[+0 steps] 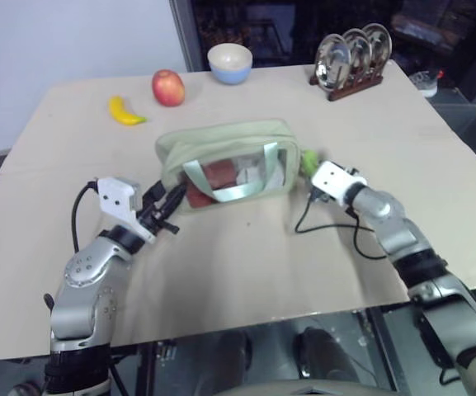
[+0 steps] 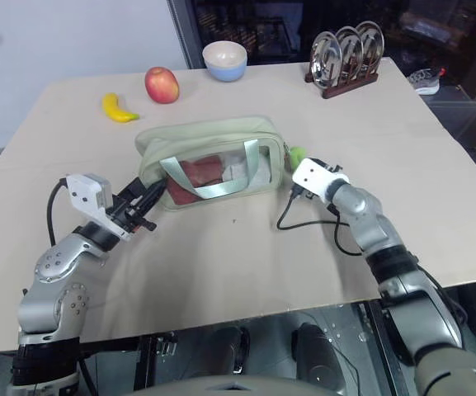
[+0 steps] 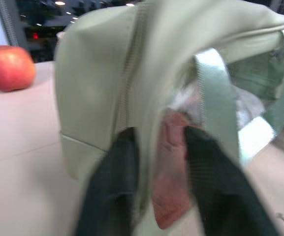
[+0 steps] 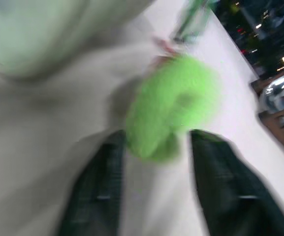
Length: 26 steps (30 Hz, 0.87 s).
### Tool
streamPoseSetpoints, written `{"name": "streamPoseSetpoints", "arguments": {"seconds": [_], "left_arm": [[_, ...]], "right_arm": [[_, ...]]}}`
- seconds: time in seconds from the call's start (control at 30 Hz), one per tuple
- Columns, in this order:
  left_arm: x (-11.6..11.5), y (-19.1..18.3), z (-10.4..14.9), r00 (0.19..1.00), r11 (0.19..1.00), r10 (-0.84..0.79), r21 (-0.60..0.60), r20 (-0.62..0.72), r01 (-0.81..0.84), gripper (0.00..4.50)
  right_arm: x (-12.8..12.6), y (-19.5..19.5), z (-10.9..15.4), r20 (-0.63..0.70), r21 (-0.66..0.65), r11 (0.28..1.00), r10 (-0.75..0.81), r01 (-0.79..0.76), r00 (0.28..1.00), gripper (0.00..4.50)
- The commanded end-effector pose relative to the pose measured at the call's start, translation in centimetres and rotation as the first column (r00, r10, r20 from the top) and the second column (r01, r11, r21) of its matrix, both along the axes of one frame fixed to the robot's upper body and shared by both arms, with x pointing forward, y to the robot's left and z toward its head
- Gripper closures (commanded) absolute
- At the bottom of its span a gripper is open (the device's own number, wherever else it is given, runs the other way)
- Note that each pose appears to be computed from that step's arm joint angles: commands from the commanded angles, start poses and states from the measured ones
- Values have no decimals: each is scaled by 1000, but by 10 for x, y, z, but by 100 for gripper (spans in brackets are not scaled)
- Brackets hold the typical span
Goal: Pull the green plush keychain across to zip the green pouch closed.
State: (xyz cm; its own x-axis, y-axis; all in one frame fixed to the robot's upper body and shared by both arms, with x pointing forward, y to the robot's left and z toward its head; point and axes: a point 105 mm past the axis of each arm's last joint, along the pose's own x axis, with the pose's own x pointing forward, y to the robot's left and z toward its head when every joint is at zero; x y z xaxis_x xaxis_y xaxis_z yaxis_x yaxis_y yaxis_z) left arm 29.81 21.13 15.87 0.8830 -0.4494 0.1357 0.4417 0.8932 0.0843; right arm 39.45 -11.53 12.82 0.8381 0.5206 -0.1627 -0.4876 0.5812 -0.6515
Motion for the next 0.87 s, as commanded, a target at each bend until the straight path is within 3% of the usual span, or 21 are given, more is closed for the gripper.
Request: {"name": "streamPoseSetpoints", "arguments": {"seconds": [0.03, 0.07, 0.2, 0.53, 0.87], "left_arm": [[-14, 9, 12, 999, 1000, -20, 14, 32, 19, 211], [-18, 11, 12, 999, 1000, -22, 13, 32, 21, 211], [-32, 16, 10, 1000, 1000, -30, 8, 6, 30, 211], [-56, 30, 8, 999, 1000, 12, 14, -41, -11, 211], [-63, 34, 6, 998, 999, 34, 16, -54, -33, 211]], "right_arm": [[-22, -12, 39, 3, 132, 990, 48, -48, 999, 37], [-31, -15, 41, -21, 158, 985, 70, -65, 997, 5], [-63, -24, 39, -95, 205, 974, 113, -92, 989, 5], [-112, -43, 28, -242, 272, 960, 137, -68, 961, 5], [-119, -56, 14, -285, 243, 970, 98, -27, 954, 5]]}}
